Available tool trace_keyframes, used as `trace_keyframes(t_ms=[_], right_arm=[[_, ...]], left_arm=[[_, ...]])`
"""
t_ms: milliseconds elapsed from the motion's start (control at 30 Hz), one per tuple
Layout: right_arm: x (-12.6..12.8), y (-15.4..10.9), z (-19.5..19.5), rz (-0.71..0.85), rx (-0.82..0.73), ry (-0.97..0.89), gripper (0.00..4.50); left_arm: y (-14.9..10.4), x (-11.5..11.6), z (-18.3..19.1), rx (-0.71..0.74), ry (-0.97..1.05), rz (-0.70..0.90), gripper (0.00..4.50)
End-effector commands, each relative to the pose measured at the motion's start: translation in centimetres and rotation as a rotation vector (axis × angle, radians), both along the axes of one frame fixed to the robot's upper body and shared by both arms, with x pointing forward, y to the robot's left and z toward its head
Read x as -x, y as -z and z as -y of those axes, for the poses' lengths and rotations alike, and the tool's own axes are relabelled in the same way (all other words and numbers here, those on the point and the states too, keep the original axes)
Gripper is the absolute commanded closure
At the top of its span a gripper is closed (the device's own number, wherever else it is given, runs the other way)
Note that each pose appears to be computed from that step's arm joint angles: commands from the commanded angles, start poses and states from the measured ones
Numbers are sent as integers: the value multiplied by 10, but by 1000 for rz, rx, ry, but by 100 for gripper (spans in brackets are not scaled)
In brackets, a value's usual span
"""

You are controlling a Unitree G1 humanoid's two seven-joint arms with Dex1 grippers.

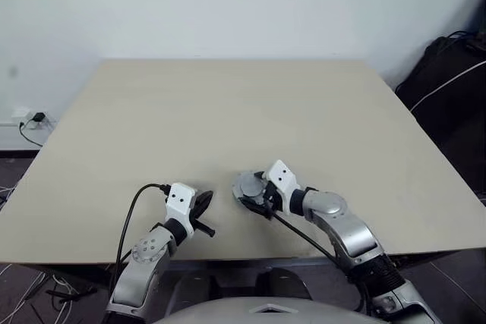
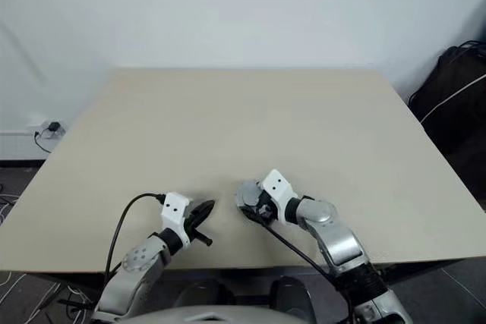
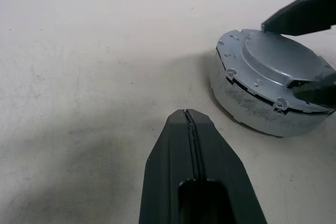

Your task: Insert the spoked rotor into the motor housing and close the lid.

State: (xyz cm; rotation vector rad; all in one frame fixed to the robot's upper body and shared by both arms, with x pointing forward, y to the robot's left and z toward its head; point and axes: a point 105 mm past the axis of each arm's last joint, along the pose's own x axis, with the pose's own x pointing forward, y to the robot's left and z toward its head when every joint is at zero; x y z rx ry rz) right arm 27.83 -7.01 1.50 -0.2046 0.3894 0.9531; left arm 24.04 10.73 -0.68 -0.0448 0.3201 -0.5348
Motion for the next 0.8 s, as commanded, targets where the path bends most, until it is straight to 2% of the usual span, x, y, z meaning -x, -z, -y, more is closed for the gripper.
trace_keyframes(t_ms=[33,200,300,367,800], right_arm=[[-9,-4,0,21,2,1,1],[-10,-4,5,11,8,1,1],[-9,-4,5,8,4,-4,63],[-9,-5,5,8,0,-9,125],[-7,-11,1,-6,-5,-26,128]], left_arm=[[-18,-5,3,11,6,74,450],[-17,-4,2,11,0,71,450],[-17,-3,2,12,-2,69,450],[-16,-3,2,13,-2,68,450],[-16,-3,4,18,8,65,450]])
